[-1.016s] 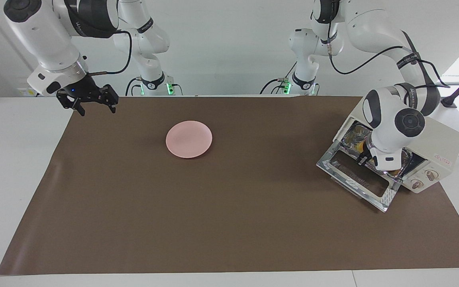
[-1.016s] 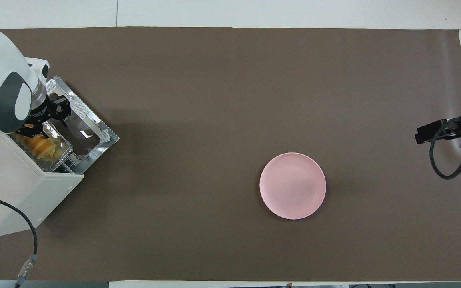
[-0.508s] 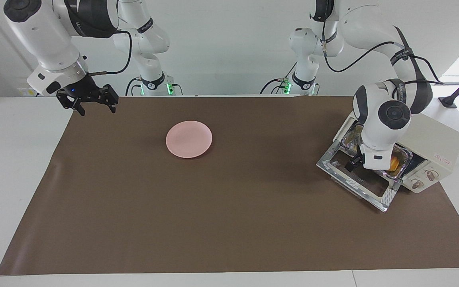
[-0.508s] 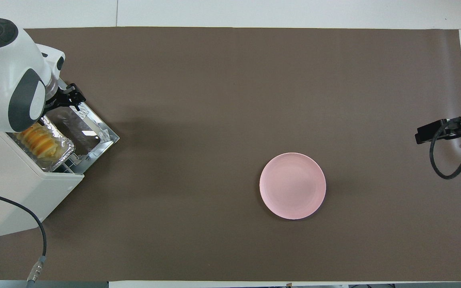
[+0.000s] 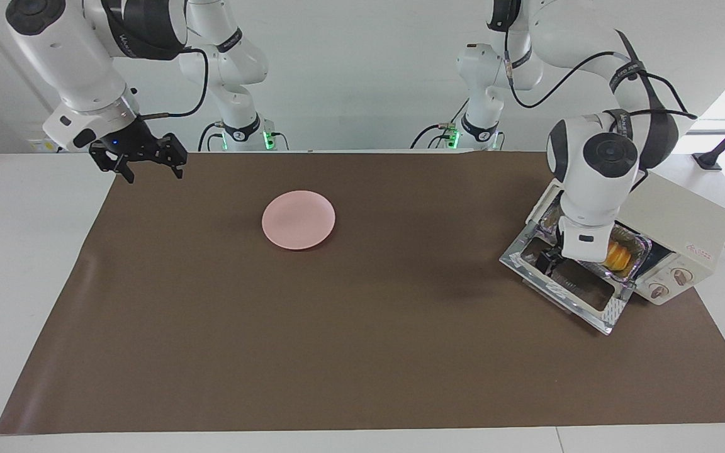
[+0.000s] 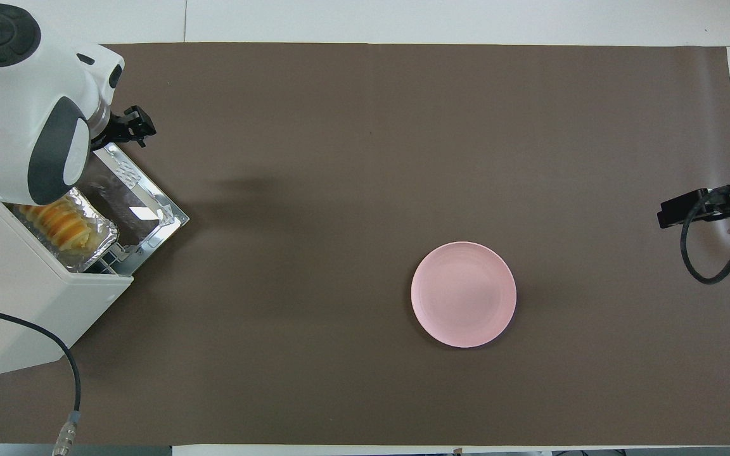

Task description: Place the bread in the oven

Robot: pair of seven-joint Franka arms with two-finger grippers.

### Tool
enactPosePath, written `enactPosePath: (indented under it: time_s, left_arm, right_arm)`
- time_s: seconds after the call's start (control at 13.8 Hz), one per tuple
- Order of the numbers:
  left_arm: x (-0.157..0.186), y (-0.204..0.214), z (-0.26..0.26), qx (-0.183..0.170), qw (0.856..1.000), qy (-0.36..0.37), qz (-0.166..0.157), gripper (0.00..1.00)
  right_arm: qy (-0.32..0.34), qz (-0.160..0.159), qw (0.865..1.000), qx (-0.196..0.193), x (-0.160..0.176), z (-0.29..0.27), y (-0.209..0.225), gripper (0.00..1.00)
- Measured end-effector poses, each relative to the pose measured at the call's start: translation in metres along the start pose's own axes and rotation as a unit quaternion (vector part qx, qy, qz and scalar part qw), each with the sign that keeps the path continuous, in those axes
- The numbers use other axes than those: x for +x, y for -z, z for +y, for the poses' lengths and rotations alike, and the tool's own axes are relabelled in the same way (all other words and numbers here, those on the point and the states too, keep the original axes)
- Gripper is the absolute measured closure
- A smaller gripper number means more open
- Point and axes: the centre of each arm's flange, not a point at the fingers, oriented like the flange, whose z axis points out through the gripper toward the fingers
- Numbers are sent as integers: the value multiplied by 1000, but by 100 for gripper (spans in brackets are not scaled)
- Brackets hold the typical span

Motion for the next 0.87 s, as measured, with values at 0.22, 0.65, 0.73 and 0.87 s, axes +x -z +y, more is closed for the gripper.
enactPosePath:
  time_s: [0.22,0.65,0.73,0.87]
  left_arm:
    - [-9,46,-31,-28,996,-78,-23,0]
    - [-60,127,-108,-68,970,-213,-90,0]
    - [-69,137,-116,-75,968,-223,-86,0]
    - [-86,150,-127,-81,962,-245,-86,0]
  right_arm:
    - [0,0,1000,0,0,0,0,0]
    - [0,0,1000,0,0,0,0,0]
    - [0,0,1000,0,0,0,0,0]
    - [0,0,1000,0,0,0,0,0]
